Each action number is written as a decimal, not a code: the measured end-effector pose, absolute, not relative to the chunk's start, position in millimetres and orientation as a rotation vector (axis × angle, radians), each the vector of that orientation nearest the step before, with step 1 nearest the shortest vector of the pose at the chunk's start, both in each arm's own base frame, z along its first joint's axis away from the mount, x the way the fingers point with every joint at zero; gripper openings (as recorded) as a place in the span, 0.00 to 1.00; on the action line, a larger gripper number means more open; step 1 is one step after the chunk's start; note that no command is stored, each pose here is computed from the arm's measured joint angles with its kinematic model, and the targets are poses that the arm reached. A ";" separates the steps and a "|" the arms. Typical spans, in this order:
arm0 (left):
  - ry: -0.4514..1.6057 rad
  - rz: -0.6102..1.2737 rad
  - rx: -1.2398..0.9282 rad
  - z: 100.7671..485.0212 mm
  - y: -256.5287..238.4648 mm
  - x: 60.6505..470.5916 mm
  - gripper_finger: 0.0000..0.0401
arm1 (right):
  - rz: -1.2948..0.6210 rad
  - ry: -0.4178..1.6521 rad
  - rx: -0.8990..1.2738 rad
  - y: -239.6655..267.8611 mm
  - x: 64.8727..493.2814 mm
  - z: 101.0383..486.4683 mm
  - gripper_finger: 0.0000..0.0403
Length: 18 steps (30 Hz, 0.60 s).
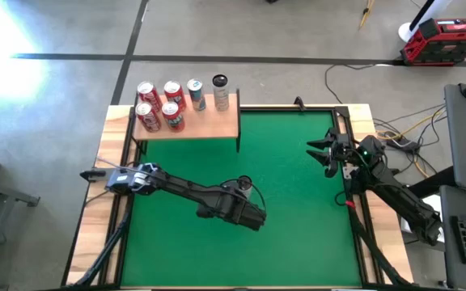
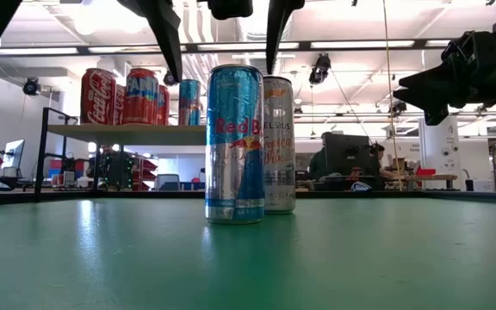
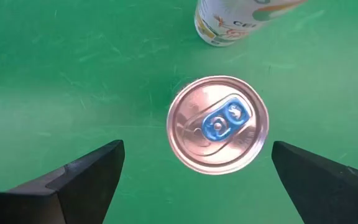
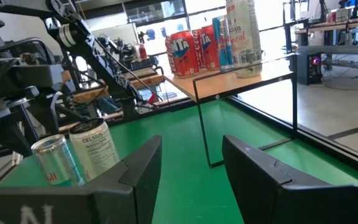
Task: Place canned beverage on shelf
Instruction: Put the blue soda can aligned with the other blue soda can on the shelf
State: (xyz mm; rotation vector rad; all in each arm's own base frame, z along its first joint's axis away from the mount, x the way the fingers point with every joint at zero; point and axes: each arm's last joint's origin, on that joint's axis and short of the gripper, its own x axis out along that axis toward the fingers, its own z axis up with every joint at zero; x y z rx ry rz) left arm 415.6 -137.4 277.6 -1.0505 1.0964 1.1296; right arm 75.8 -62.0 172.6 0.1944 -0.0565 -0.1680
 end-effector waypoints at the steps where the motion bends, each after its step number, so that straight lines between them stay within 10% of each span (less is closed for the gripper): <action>1: 1.088 1.138 -1.062 277.7 -137.4 415.6 0.98 | -0.168 -0.055 0.196 -62.0 75.8 172.4 0.40; 18: 1.028 1.227 -1.042 252.2 -134.9 427.7 0.98 | -0.168 -0.051 0.200 -62.2 76.0 171.9 0.40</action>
